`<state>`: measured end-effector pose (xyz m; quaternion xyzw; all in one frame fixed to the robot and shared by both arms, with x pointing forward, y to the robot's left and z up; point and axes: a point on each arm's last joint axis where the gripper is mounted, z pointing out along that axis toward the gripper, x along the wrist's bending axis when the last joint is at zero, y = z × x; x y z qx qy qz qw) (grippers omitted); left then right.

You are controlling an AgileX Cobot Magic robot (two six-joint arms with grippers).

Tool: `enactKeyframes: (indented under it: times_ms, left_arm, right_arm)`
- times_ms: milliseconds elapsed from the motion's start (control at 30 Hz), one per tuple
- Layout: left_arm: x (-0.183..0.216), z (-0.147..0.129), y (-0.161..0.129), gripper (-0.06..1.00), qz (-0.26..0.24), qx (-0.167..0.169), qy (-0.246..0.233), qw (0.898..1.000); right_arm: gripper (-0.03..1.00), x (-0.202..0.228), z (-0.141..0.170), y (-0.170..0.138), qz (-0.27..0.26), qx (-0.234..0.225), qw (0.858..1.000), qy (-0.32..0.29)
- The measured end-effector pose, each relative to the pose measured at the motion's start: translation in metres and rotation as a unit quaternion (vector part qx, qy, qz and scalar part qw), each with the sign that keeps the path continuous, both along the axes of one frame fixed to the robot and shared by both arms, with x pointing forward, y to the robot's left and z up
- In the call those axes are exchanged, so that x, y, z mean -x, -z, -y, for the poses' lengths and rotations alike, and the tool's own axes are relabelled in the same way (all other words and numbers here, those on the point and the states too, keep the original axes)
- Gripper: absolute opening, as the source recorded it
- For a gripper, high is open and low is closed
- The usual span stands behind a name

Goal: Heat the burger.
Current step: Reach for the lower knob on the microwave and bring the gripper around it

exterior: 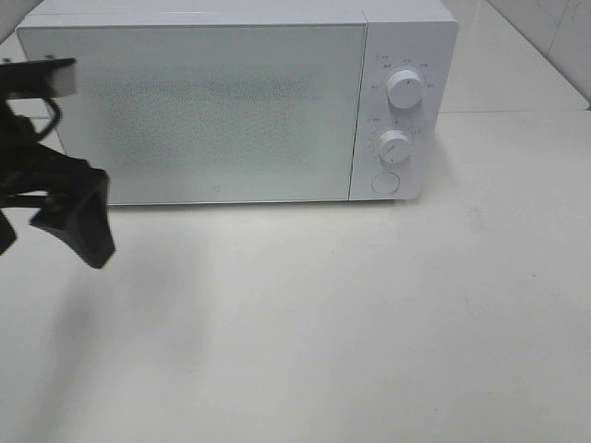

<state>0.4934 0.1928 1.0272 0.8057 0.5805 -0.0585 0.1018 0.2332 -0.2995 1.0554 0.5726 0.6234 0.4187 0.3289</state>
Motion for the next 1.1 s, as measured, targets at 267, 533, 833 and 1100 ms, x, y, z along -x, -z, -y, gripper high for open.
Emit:
enactKeyframes:
  times_ms: [267,533,833,1100]
  left_arm:
    - [0.031,-0.071,-0.017,0.98,0.032,0.013,-0.121,0.992]
    - [0.074,-0.092,-0.038,0.98,0.096,0.014,-0.162,0.982]
    - [0.126,-0.092,-0.039,0.98,0.176,0.014,-0.137,0.975]
    - [0.157,-0.092,-0.021,0.98,0.221,0.017,-0.138,0.965]
  right_arm:
    - [0.75,0.000,0.000,0.000,0.000,0.000,1.000,0.000]
    - [0.75,0.000,0.000,0.000,0.000,0.000,1.000,0.000]
    - [0.75,0.000,0.000,0.000,0.000,0.000,1.000,0.000]
    - [0.75,0.000,0.000,0.000,0.000,0.000,1.000,0.000]
